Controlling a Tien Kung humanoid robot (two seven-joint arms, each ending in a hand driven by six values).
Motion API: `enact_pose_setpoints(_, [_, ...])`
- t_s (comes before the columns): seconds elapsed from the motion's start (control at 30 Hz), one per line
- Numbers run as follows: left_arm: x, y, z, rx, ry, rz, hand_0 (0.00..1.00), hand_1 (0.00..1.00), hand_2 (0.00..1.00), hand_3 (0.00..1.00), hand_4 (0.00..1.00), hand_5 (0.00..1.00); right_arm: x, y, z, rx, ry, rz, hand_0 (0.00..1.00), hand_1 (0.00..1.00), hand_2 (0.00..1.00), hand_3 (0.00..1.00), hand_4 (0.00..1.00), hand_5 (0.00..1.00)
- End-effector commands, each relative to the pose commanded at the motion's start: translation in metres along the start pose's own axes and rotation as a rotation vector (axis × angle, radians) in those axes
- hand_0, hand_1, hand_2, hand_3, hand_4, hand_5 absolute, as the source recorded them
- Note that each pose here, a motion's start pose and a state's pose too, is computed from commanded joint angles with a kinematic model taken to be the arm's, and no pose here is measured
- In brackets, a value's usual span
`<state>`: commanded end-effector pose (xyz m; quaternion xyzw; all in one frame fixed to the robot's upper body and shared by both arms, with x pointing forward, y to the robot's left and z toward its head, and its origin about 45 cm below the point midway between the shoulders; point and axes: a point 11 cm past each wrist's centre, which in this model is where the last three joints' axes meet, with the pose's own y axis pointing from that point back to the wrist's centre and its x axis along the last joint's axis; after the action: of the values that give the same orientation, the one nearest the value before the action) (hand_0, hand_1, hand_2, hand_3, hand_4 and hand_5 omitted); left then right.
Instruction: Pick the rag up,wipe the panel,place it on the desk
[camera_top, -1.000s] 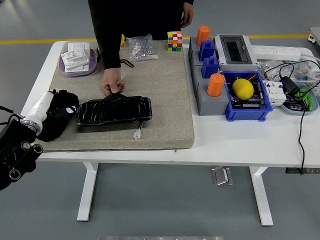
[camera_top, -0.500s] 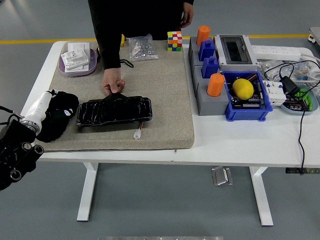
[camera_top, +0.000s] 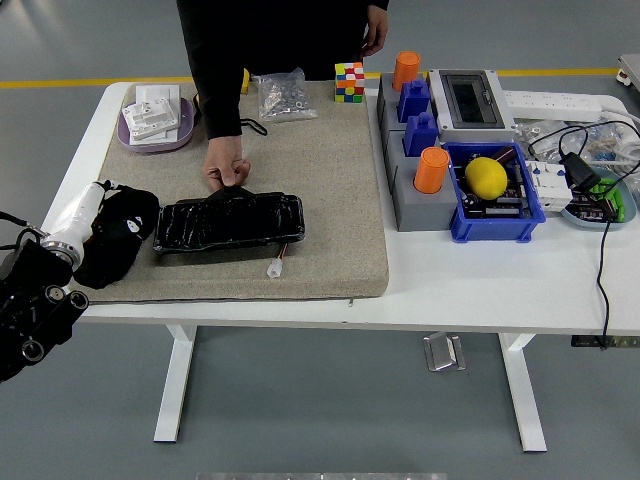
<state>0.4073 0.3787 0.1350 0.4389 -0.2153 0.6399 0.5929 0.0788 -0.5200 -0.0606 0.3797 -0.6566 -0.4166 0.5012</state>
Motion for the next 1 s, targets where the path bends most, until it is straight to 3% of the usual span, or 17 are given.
enact_pose_setpoints(0.13, [0.0013, -0.0002, -0.0006, -0.001, -0.018, 0.012, 0.389, 0.532, 0.845, 0.596, 0.535, 0.061, -0.0003, 0.0000, -0.0002, 0.002, -0.004, 0.000, 0.724, 0.637, 0.679, 0.584, 0.955, 0.549])
enact_pose_setpoints(0.17, [0.0016, -0.0002, -0.0009, 0.000, -0.021, 0.014, 0.356, 0.414, 0.757, 0.550, 0.366, 0.002, -0.0003, -0.0001, 0.0001, 0.002, -0.005, 0.000, 0.722, 0.636, 0.680, 0.584, 0.954, 0.551])
enact_pose_setpoints(0.33, [0.0036, -0.0001, -0.0032, 0.002, -0.050, 0.033, 0.356, 0.414, 0.757, 0.550, 0.366, 0.002, 0.0000, -0.0001, 0.0006, 0.002, -0.008, 0.002, 0.722, 0.636, 0.680, 0.584, 0.954, 0.551])
enact_pose_setpoints(0.37, [0.0037, -0.0001, -0.0036, 0.003, -0.056, 0.035, 0.340, 0.369, 0.719, 0.531, 0.258, 0.002, 0.0000, -0.0002, 0.0005, 0.002, -0.009, 0.002, 0.722, 0.636, 0.679, 0.585, 0.954, 0.550])
enact_pose_setpoints(0.53, [0.0029, -0.0003, -0.0043, 0.006, -0.081, 0.039, 0.340, 0.369, 0.719, 0.531, 0.258, 0.002, -0.0006, -0.0001, -0.0005, 0.006, -0.012, 0.002, 0.722, 0.636, 0.679, 0.585, 0.954, 0.550])
enact_pose_setpoints(0.57, [0.0024, -0.0003, -0.0041, 0.006, -0.085, 0.038, 0.290, 0.345, 0.678, 0.499, 0.157, 0.002, -0.0005, -0.0001, -0.0005, 0.007, -0.013, 0.003, 0.722, 0.636, 0.680, 0.586, 0.958, 0.558])
enact_pose_setpoints(0.93, [0.0051, 0.0006, -0.0008, -0.023, -0.075, 0.071, 0.253, 0.340, 0.642, 0.483, 0.152, 0.002, -0.0005, -0.0003, 0.0005, 0.005, -0.014, 0.005, 0.723, 0.636, 0.680, 0.587, 0.960, 0.561])
enact_pose_setpoints(0.97, [0.0060, 0.0006, -0.0008, -0.027, -0.068, 0.077, 0.240, 0.331, 0.536, 0.340, 0.211, 0.002, -0.0006, -0.0003, 0.0003, 0.005, -0.014, 0.005, 0.723, 0.637, 0.680, 0.587, 0.961, 0.561])
enact_pose_setpoints(1.0, [0.0070, 0.0006, -0.0008, -0.031, -0.061, 0.084, 0.240, 0.331, 0.536, 0.340, 0.211, 0.002, -0.0007, -0.0003, 0.0002, 0.006, -0.014, 0.005, 0.723, 0.637, 0.680, 0.587, 0.961, 0.561])
